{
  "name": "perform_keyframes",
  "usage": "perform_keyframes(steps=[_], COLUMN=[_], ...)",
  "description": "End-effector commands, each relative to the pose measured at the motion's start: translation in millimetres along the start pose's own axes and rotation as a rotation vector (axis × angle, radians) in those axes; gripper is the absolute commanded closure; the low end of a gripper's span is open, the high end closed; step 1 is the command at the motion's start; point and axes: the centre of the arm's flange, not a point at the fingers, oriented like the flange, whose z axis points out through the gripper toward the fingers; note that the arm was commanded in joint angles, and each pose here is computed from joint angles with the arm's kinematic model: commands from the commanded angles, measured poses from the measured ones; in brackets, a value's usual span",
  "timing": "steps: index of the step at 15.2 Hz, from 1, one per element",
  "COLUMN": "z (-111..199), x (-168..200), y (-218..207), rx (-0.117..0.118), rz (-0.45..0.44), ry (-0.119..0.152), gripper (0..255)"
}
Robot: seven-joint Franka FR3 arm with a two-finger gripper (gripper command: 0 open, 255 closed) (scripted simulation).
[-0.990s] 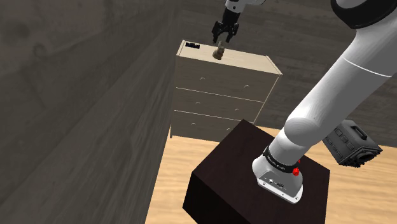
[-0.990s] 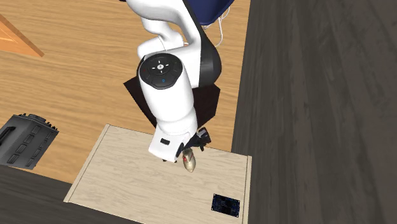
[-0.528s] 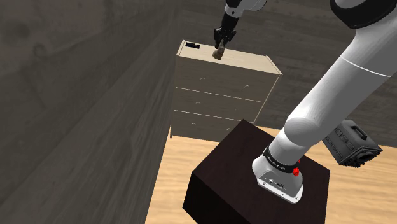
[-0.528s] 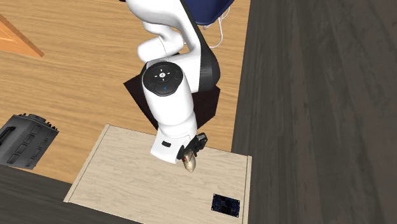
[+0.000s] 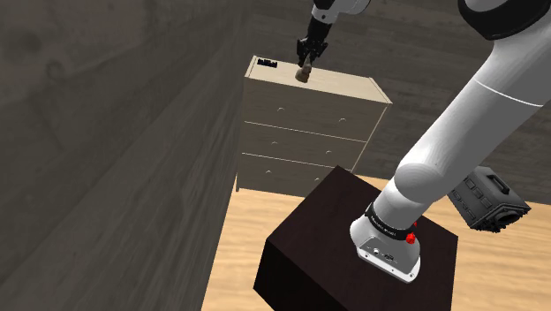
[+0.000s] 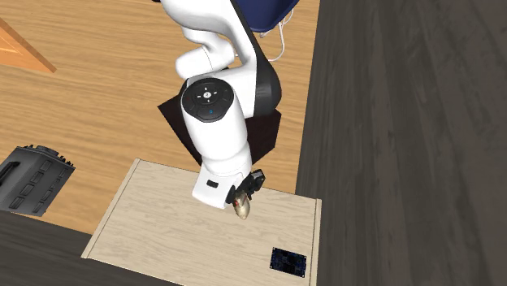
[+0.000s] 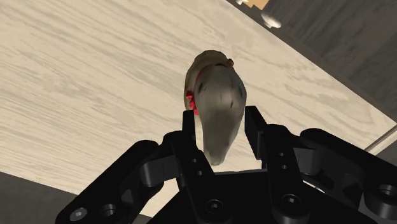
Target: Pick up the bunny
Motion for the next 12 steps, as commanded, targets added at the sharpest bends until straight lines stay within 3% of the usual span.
perform_keyframes(steps=[1,12], z=[-8,-65], x=[1,12], y=[0,0], rx=[0.0,0.0], rz=[0.0,0.0], ry=[0.0,0.0], gripper=[255,255])
